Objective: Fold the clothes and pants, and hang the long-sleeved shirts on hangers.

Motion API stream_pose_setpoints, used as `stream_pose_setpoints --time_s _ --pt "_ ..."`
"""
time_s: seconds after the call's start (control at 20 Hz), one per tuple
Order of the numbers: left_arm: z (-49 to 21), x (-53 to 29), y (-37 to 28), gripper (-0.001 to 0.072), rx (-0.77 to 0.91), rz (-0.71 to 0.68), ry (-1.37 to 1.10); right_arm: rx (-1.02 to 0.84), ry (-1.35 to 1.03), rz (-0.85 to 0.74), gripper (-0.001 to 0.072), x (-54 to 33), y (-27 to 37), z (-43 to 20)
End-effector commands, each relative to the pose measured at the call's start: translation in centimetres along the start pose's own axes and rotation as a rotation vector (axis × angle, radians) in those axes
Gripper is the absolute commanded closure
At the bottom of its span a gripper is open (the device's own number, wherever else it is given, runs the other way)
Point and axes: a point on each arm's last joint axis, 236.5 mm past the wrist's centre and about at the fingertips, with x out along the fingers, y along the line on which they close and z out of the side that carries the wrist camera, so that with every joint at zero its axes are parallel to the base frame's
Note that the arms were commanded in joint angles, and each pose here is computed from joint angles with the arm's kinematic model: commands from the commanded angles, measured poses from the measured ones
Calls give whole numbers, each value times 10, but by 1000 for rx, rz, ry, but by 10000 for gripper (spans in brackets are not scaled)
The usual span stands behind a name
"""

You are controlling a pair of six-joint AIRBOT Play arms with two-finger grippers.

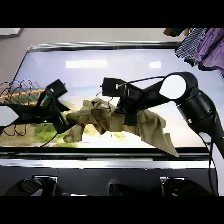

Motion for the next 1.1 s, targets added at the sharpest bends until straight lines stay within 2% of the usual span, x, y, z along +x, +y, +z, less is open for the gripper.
stream_pose_setpoints --time_s 0.0,0.1,0.2,0.25,0.3,0.35,0.4,0.45,0.5,0.55,0.6,0.7,0.75,0.9,0.95,1.05 --pt "13 14 6 -7 84 21 -84 -8 -23 28 694 1 6 5" --pt "21 19 10 -6 66 28 -112 -7 -27 31 693 1 6 6" --pt "21 26 7 35 60 3 -110 -6 -27 30 694 1 6 6" --pt "21 29 6 128 55 -8 -110 -6 -26 26 694 1 5 6" --pt "21 29 6 477 54 -10 -109 -8 -22 22 691 1 4 5" --pt "21 29 6 679 53 -9 -110 -11 -10 12 691 1 2 2" --pt "21 29 6 686 54 -9 -110 -15 7 3 674 1 0 -2" --pt "22 28 6 687 54 -7 -113 -1 20 -7 581 0 -2 -5" --pt "22 27 6 687 55 -6 -115 24 25 -20 454 -1 -4 -6" --pt "23 26 6 687 56 -4 -118 48 18 -36 372 -5 -6 -4" --pt "23 25 6 688 57 -3 -121 65 8 -66 341 -11 -10 0" --pt "24 22 5 688 60 0 -125 58 4 -152 341 -35 -23 1" --pt "25 21 5 688 60 1 -128 72 -9 -193 301 -52 -31 0" --pt "28 18 2 688 57 -5 -142 225 -65 -368 253 -120 -71 -28" --pt "29 17 -1 689 52 -15 -148 290 -66 -397 203 -137 -79 -46" --pt "29 15 -5 689 50 -30 -147 394 -65 -393 202 -153 -86 -85"
